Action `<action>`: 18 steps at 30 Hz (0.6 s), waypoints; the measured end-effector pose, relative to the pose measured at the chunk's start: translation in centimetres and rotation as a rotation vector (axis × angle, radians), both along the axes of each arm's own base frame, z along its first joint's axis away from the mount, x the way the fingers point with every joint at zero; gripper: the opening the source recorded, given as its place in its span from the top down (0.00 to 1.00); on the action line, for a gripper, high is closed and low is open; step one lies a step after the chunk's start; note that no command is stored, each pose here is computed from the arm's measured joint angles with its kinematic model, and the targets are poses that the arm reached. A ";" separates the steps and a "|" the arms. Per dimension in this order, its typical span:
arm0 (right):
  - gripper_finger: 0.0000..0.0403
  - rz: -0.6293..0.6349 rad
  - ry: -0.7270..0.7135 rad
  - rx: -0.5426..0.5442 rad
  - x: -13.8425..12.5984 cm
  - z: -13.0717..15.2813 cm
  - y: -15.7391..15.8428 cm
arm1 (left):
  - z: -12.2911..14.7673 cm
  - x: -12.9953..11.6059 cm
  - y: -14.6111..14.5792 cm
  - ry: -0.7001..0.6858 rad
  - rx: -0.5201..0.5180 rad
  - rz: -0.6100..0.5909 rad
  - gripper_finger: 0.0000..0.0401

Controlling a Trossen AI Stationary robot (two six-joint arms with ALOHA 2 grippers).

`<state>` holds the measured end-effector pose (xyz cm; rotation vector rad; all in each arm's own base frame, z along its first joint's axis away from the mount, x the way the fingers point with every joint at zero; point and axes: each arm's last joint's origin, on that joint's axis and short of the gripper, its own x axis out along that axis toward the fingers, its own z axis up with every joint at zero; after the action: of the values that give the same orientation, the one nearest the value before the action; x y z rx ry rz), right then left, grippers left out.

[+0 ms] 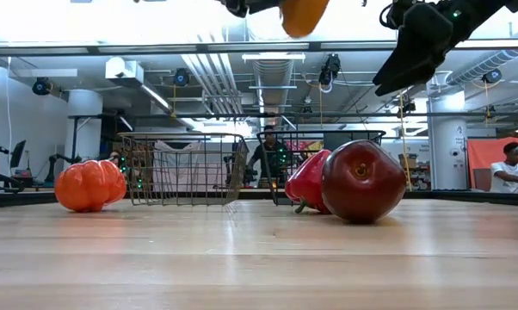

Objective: Sort produce into baskets
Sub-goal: Put the brown potato into the black wire basket

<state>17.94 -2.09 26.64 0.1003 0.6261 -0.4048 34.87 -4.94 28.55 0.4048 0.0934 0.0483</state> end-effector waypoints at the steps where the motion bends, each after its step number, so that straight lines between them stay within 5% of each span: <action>1: 0.19 0.000 0.000 0.000 0.0 0.0 0.0 | -0.1 -0.1 0.0 -0.030 -0.008 -0.002 0.40; 11: 0.19 -0.083 -0.049 0.017 0.1 0.2 -0.2 | -0.7 -0.9 0.0 -0.184 -0.110 -0.014 0.40; 18: 0.19 0.151 -0.197 -0.101 1.4 0.5 0.6 | -1.3 -1.2 2.5 -0.235 -0.091 -0.074 0.40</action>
<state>19.29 -1.51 27.14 -0.0040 0.4147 -0.2762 33.68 -2.48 27.23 0.3094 -0.1509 0.0180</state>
